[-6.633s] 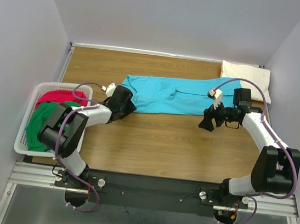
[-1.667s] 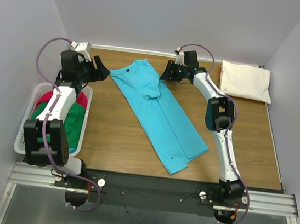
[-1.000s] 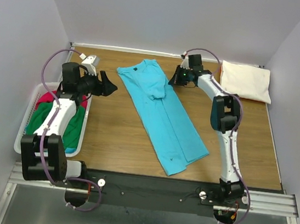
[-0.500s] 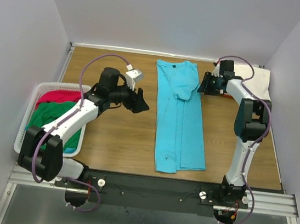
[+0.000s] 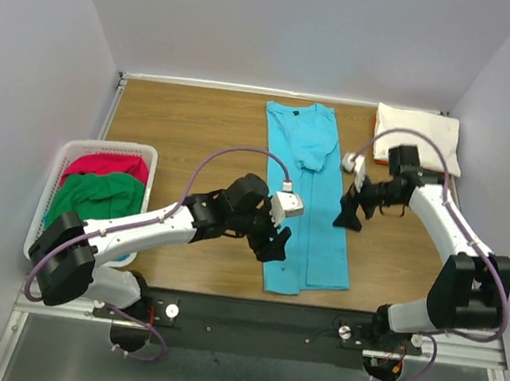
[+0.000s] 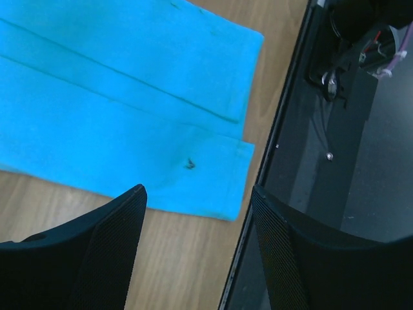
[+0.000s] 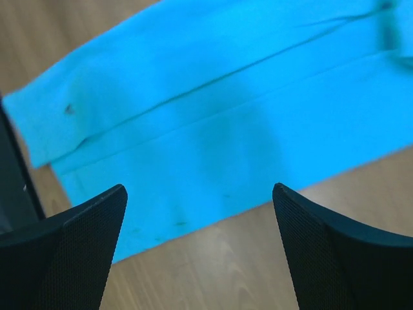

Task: Fold and stack the t-shirts
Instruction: Fold the tshirt

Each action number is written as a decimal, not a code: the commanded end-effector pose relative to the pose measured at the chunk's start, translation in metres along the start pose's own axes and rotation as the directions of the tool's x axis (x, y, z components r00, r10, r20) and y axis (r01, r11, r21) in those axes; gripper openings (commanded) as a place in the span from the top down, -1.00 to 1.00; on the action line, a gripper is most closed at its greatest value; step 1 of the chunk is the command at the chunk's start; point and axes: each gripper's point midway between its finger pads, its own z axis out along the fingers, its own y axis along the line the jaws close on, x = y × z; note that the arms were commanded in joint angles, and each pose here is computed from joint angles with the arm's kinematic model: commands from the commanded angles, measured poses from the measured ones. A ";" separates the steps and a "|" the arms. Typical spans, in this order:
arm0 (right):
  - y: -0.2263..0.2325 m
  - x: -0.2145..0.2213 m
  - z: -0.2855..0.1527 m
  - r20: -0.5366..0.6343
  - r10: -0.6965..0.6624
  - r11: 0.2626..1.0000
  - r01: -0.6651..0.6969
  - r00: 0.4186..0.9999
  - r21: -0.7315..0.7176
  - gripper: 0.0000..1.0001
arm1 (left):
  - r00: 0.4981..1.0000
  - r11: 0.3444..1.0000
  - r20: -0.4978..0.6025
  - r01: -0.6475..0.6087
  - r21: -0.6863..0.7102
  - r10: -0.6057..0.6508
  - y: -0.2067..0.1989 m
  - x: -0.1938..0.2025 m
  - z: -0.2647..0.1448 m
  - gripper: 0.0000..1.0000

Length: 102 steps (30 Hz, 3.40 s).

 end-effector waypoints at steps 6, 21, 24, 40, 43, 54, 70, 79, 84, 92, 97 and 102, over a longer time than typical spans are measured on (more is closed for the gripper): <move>0.118 0.084 0.009 0.036 -0.329 0.882 0.320 0.944 -0.345 -0.99 | 0.996 0.985 -0.065 0.051 -0.166 -0.063 -0.010 0.025 0.010 -0.57; 0.150 0.129 0.029 -0.114 -0.568 0.788 0.498 0.815 -0.362 -0.90 | 0.997 0.971 0.083 0.028 -0.238 -0.008 0.018 -0.022 -0.040 -0.96; 0.153 0.133 0.032 -0.118 -0.577 0.782 0.506 0.808 -0.363 -0.88 | 0.984 0.911 0.124 -0.066 -0.407 0.127 0.040 -0.057 -0.069 -0.95; 0.161 0.146 0.044 -0.156 -0.638 0.740 0.544 0.754 -0.396 -0.79 | 0.850 0.776 -0.035 -0.495 -0.391 0.525 0.042 -0.006 -0.059 -0.97; 0.164 0.148 0.046 -0.157 -0.647 0.730 0.545 0.747 -0.412 -0.76 | 0.760 0.730 -0.022 -0.631 -0.261 0.649 0.014 0.008 -0.051 -0.97; 0.170 0.149 0.054 -0.165 -0.659 0.716 0.545 0.733 -0.437 -0.65 | 0.656 0.643 0.020 -0.732 -0.225 0.754 -0.001 0.023 -0.050 -0.96; 0.138 0.168 0.051 -0.349 -0.634 0.773 0.556 0.690 -0.305 -0.05 | 0.594 0.608 0.133 -0.764 -0.215 0.793 -0.027 0.006 -0.038 -0.90; 0.134 0.170 0.052 -0.391 -0.597 0.802 0.520 0.700 -0.294 0.78 | 0.582 0.606 0.176 -0.783 -0.141 0.794 -0.040 0.004 -0.018 -0.90; 0.140 0.154 0.055 -0.346 -0.561 0.827 0.491 0.752 -0.273 0.99 | 0.558 0.595 0.235 -0.792 -0.137 0.796 -0.049 0.002 -0.021 -0.94; 0.142 0.130 0.059 -0.283 -0.506 0.858 0.442 0.814 -0.264 0.99 | 0.597 0.618 0.215 -0.785 -0.041 0.773 -0.059 0.023 0.002 -0.82; 0.138 0.124 0.054 -0.255 -0.463 0.879 0.404 0.849 -0.251 0.99 | 0.586 0.592 0.150 -0.806 0.006 0.796 -0.060 0.042 0.020 -0.61; 0.135 0.121 0.050 -0.234 -0.434 0.892 0.379 0.870 -0.246 0.99 | 0.590 0.588 0.085 -0.807 0.042 0.803 -0.055 0.060 0.038 -0.47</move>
